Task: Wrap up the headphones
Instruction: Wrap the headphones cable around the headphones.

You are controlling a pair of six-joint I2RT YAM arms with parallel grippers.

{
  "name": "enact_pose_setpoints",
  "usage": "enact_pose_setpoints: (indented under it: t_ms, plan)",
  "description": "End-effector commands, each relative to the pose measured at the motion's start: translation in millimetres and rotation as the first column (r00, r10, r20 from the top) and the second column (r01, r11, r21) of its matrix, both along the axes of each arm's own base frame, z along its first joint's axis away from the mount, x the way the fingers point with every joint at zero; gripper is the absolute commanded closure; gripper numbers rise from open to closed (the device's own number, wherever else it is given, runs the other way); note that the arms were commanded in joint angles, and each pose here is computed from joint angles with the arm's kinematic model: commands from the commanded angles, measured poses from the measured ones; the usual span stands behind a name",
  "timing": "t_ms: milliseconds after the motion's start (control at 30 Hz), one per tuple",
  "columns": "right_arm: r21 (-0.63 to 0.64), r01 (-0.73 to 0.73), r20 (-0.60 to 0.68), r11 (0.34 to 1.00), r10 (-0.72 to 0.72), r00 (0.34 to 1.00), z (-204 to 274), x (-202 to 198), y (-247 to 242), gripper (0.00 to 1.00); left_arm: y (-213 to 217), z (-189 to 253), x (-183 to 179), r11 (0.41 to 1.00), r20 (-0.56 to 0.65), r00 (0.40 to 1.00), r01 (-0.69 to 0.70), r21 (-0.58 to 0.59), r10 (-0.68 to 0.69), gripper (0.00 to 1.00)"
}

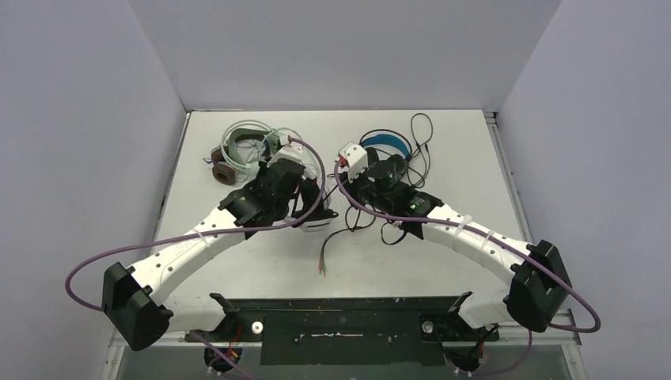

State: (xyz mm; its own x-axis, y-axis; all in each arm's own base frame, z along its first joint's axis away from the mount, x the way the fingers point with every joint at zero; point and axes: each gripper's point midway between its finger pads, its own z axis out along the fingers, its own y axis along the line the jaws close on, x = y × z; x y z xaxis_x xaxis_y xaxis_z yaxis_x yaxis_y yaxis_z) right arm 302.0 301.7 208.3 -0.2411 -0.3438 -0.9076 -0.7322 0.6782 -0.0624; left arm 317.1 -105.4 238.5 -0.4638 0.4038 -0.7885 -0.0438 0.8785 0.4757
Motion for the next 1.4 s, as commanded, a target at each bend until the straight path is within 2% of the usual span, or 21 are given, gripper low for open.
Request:
enact_pose_setpoints:
  t_ms: [0, 167, 267, 400, 533, 733, 900, 1033, 1233, 1367]
  plan:
    - [0.12, 0.104, 0.132, 0.987, -0.12, 0.984, 45.5, 22.7, -16.8, 0.87, -23.8, 16.5, -6.5, 0.983, -0.046, 0.983, 0.175, -0.061, -0.178, 1.0]
    - [0.169, 0.104, 0.155, 0.98, -0.131, 0.979, 49.9, 28.8, -23.1, 0.84, -41.6, 13.2, -13.5, 0.957, -0.118, 0.952, 0.27, -0.107, -0.282, 1.0]
    - [0.21, 0.1, 0.116, 0.973, -0.127, 0.985, 45.5, 33.4, -25.5, 0.83, -50.9, 12.6, -17.5, 0.941, -0.144, 0.935, 0.305, -0.144, -0.325, 1.0]
    - [0.267, 0.076, 0.034, 0.961, -0.088, 0.996, 27.4, 40.0, -31.8, 0.83, -74.9, 22.8, -29.2, 0.885, -0.158, 0.89, 0.376, -0.274, -0.427, 1.0]
    - [0.347, 0.026, -0.008, 0.938, -0.024, 1.0, 16.8, 37.2, -33.8, 0.81, -93.1, 49.1, -40.3, 0.815, -0.117, 0.86, 0.416, -0.402, -0.497, 1.0]
    - [0.433, -0.074, 0.056, 0.899, 0.054, 0.997, 19.9, 23.0, -29.5, 0.79, -118.2, 95.5, -58.3, 0.654, -0.042, 0.8, 0.458, -0.603, -0.599, 1.0]
    - [0.5, -0.13, 0.123, 0.856, 0.078, 0.989, 31.7, 15.3, -28.7, 0.78, -133.2, 137.5, -69.4, 0.452, 0.045, 0.756, 0.436, -0.778, -0.653, 1.0]
    - [0.525, -0.193, 0.166, 0.829, 0.122, 0.979, 39.5, 9.0, -23.4, 0.78, -137.1, 165.8, -72.6, 0.316, 0.105, 0.745, 0.401, -0.86, -0.659, 1.0]
    - [0.539, -0.271, 0.212, 0.798, 0.183, 0.96, 48.2, 5.3, -13.2, 0.74, -138.4, 202.7, -67.2, 0.199, 0.161, 0.803, 0.328, -0.924, -0.574, 1.0]
    - [0.547, -0.29, 0.227, 0.785, 0.195, 0.954, 50.3, 8.2, -8.0, 0.73, -133.0, 224.8, -59.5, 0.155, 0.193, 0.852, 0.302, -0.941, -0.487, 1.0]
